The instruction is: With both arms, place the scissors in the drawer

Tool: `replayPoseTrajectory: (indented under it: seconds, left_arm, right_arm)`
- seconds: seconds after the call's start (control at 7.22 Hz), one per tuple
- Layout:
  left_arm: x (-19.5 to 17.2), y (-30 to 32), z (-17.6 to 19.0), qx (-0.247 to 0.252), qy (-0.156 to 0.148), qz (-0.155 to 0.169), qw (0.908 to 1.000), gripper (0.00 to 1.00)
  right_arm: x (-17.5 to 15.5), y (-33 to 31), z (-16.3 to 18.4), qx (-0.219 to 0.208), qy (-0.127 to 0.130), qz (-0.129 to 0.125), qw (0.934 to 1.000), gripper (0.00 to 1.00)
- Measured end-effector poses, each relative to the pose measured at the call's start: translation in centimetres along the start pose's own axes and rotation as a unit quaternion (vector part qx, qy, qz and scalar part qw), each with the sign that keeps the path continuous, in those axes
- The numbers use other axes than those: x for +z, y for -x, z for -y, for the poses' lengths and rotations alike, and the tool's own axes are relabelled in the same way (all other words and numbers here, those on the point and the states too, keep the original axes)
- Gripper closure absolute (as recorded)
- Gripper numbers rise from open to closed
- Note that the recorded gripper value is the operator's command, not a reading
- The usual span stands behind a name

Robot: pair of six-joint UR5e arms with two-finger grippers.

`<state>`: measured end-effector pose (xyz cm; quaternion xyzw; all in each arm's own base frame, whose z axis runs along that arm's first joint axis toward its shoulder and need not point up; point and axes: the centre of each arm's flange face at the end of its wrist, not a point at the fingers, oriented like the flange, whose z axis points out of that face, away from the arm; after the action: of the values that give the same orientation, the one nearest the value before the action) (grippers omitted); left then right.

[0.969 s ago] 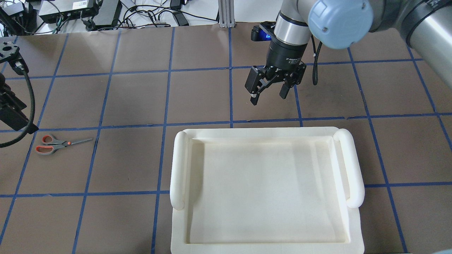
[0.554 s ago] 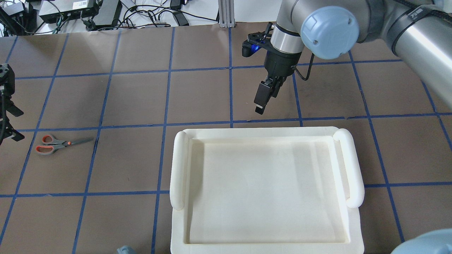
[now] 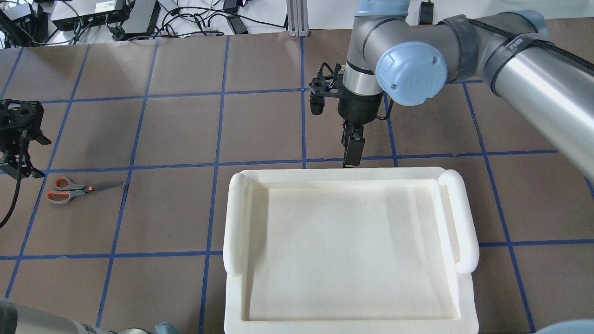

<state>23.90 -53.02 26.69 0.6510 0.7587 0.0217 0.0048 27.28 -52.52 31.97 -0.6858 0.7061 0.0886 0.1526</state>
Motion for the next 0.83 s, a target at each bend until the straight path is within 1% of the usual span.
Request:
replayPoseTrajectory:
  seconds: [0.14,0.28,0.42,0.55,0.69,0.83]
  left_arm:
    - [1.9,-0.2,0.2,0.006,0.003,0.008,0.9999,0.03]
    - [3.0,-0.2,0.3,0.016,0.001,0.009,0.9998,0.03]
    - [3.9,-0.2,0.3,0.033,-0.003,0.006,0.9994,0.00]
    - [4.4,0.0,0.1,0.041,-0.003,0.005,0.9992,0.00]
    - [4.3,0.7,-0.3,0.035,0.001,0.012,0.9993,0.00]
    - [3.7,1.8,-1.0,0.023,0.008,0.023,0.9994,0.00]
  right_arm:
    - [0.4,0.5,1.1,-0.023,0.009,0.000,0.9997,0.06]
    - [0.9,0.7,1.6,-0.035,0.014,0.000,0.9993,0.10]
    - [1.3,0.7,1.8,-0.041,0.015,0.000,0.9990,0.11]
    - [1.6,0.6,1.9,-0.041,0.016,0.002,0.9990,0.11]
    - [1.9,0.6,2.1,-0.041,0.016,0.004,0.9990,0.14]
    - [2.3,0.8,2.7,-0.043,0.018,0.006,0.9989,0.15]
